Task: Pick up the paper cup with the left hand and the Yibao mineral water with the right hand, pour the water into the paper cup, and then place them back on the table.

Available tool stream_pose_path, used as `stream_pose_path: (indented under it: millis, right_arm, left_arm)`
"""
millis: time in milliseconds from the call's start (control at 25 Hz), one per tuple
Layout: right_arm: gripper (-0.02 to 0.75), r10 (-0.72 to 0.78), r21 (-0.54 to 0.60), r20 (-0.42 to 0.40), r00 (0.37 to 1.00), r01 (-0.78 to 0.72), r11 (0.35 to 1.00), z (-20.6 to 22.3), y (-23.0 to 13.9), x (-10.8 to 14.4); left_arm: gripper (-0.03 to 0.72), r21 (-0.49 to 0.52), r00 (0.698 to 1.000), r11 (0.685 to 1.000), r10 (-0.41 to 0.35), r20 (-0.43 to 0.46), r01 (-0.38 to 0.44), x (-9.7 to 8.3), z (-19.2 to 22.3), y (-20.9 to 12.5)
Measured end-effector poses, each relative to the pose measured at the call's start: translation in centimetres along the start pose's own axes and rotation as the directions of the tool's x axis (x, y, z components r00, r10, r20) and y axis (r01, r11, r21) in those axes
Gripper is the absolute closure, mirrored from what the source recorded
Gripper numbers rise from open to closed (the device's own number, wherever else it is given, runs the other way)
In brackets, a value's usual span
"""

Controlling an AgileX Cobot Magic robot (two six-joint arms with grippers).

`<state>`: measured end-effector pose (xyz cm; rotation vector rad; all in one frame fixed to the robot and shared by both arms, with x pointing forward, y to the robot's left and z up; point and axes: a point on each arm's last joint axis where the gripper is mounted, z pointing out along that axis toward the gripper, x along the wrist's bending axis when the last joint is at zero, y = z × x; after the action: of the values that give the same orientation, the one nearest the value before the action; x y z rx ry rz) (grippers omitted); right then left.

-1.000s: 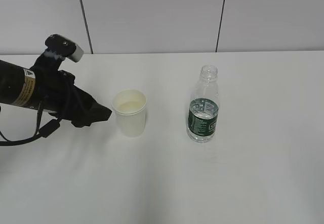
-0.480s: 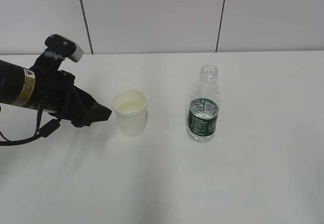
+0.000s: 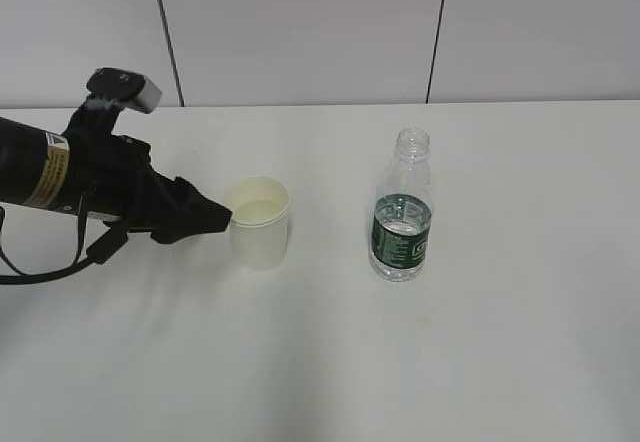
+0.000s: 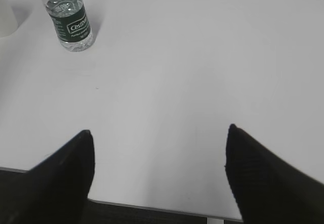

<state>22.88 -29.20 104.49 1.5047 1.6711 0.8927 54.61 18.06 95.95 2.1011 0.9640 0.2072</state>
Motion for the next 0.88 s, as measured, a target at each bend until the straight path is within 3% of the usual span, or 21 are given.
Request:
stream_pose_path:
  millis: [160, 360, 520, 680, 880]
  right_arm:
    - [0.145, 0.000, 0.000, 0.000, 1.000, 0.000, 1.000, 0.0, 0.0, 0.0]
    - [0.146, 0.000, 0.000, 0.000, 1.000, 0.000, 1.000, 0.0, 0.0, 0.0]
    - [0.146, 0.000, 0.000, 0.000, 1.000, 0.000, 1.000, 0.0, 0.0, 0.0]
    - [0.145, 0.000, 0.000, 0.001, 1.000, 0.000, 1.000, 0.0, 0.0, 0.0]
    - [0.146, 0.000, 0.000, 0.001, 1.000, 0.000, 1.000, 0.0, 0.0, 0.0]
  left_arm:
    - [0.167, -0.079, 0.995, 0.993, -0.090, -0.033, 0.087, 0.6, -0.4, 0.7]
    - [0.167, -0.210, 0.994, 0.974, -0.098, -0.054, 0.084, 0.3, -1.3, 2.3]
    - [0.167, -0.275, 0.979, 0.956, -0.145, -0.142, 0.101, 0.5, -1.9, 2.3]
    - [0.167, -0.230, 0.935, 0.968, -0.173, -0.309, 0.103, 0.9, -2.6, 0.6]
    - [0.167, -0.022, 0.856, 0.986, -0.156, -0.493, 0.167, 1.2, -4.1, -1.7]
